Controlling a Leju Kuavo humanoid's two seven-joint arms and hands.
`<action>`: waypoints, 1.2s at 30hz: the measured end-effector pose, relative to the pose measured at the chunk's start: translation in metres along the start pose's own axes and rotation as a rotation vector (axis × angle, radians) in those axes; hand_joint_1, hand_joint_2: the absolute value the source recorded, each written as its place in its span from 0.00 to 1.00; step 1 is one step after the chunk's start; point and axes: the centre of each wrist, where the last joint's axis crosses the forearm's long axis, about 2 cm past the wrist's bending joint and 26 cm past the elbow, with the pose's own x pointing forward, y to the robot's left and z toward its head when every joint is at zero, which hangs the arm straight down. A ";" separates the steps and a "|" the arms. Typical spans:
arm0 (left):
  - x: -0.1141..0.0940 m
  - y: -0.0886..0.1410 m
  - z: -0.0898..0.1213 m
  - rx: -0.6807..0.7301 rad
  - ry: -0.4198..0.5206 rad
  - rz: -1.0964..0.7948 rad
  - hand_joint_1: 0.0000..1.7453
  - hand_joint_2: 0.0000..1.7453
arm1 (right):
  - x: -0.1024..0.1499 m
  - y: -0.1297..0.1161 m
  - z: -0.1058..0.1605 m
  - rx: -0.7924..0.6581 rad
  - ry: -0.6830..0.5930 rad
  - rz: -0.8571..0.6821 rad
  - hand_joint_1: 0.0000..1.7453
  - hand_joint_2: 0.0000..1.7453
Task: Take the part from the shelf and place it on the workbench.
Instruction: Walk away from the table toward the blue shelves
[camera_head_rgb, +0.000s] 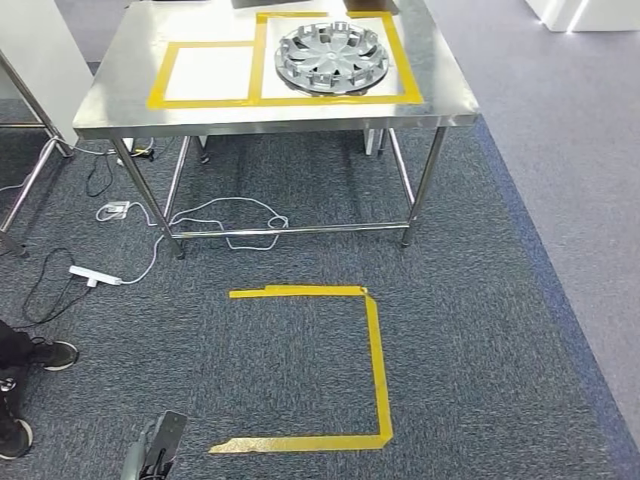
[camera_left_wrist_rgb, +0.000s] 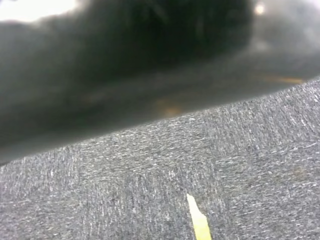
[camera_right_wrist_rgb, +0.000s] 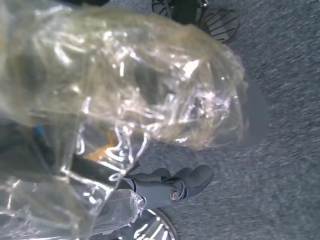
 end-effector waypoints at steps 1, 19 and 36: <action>-0.001 0.001 0.000 0.001 0.002 0.001 0.00 0.00 | 0.000 0.000 0.000 0.001 -0.001 0.004 0.00 0.00; -0.006 0.002 0.003 0.003 0.014 0.008 0.00 0.00 | 0.000 0.003 0.001 0.016 0.001 0.020 0.00 0.00; -0.006 0.001 0.004 0.006 0.020 0.012 0.00 0.00 | -0.001 0.004 0.001 0.019 0.006 0.020 0.00 0.00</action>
